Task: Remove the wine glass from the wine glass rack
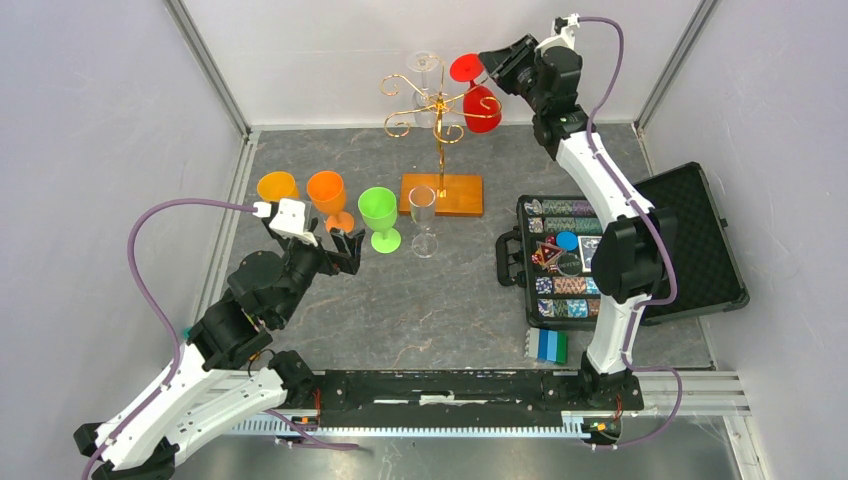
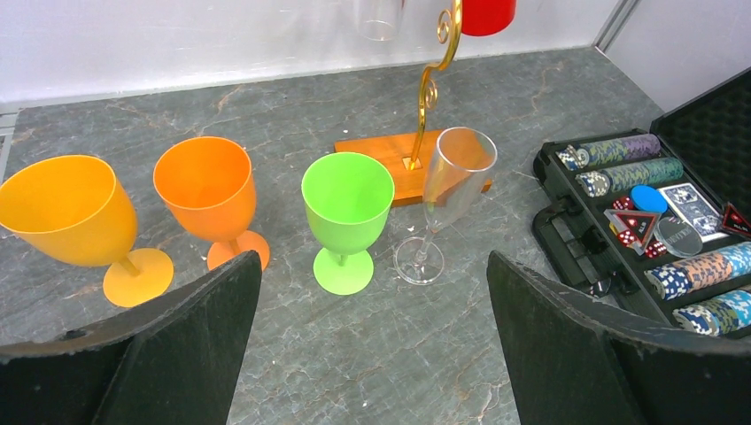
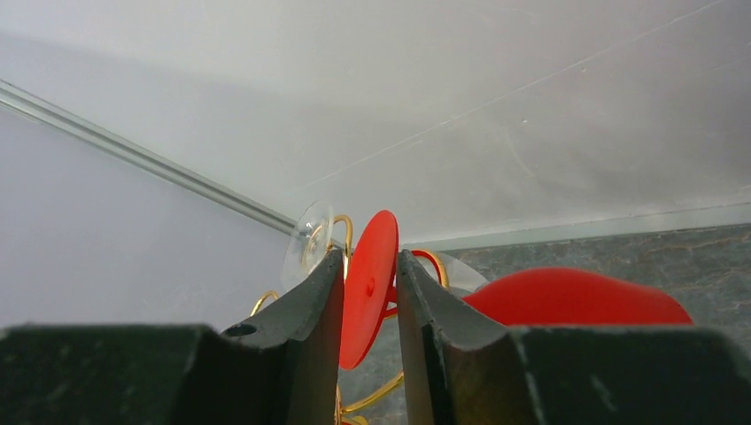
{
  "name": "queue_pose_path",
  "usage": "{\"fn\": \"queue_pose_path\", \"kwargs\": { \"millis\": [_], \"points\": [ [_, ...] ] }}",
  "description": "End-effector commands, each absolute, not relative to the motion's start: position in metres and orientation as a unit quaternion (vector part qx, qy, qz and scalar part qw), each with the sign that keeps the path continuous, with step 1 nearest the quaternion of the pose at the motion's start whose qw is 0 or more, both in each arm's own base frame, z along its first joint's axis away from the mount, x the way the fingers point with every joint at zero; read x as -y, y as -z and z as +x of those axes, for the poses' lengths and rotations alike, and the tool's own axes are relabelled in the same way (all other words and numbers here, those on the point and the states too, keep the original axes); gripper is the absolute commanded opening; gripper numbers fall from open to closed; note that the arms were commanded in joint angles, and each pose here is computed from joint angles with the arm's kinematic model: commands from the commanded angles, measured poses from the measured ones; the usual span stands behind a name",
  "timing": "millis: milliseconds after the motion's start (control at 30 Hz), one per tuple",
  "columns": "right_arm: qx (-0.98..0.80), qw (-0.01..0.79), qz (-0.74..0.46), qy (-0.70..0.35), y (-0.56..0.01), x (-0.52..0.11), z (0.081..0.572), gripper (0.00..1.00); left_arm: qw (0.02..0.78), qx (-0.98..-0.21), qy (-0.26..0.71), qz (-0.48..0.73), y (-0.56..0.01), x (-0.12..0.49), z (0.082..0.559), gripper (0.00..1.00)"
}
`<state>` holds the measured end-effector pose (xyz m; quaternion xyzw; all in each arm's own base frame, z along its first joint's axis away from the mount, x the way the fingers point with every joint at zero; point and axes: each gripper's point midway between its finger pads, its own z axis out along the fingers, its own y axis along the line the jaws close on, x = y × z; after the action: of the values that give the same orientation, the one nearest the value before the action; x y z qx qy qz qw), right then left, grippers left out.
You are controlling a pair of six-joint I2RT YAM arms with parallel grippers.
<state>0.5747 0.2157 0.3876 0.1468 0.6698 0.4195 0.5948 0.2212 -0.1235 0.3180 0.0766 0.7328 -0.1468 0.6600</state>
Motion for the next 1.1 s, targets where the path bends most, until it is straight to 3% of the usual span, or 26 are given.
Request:
{"fn": "queue_pose_path", "kwargs": {
  "millis": [0, 233, 433, 667, 867, 1067],
  "points": [
    [-0.676, 0.565, 0.160, -0.445, -0.389, -0.225, 0.572, 0.34, 0.675, -0.719, 0.149, 0.074, -0.329, 0.124, 0.224, 1.00],
    [-0.692, 0.541, 0.172, -0.446, -0.380, -0.229, 0.573, 0.36, 0.676, -0.718, 0.150, 0.073, -0.329, 0.124, 0.223, 1.00],
    [-0.686, 0.531, 0.197, -0.457, -0.378, -0.229, 0.577, 0.26, 0.676, -0.718, 0.150, 0.073, -0.329, 0.123, 0.223, 1.00],
    [-0.698, 0.508, 0.206, -0.462, -0.367, -0.235, 0.579, 0.26, 0.677, -0.717, 0.148, 0.071, -0.329, 0.121, 0.222, 1.00],
    [-0.689, 0.520, 0.217, -0.456, -0.375, -0.227, 0.577, 0.00, 0.677, -0.718, 0.147, 0.072, -0.329, 0.121, 0.223, 1.00],
    [-0.624, 0.559, 0.250, -0.485, -0.401, -0.210, 0.562, 0.00, 0.678, -0.716, 0.148, 0.071, -0.330, 0.121, 0.222, 1.00]
  ]
}}
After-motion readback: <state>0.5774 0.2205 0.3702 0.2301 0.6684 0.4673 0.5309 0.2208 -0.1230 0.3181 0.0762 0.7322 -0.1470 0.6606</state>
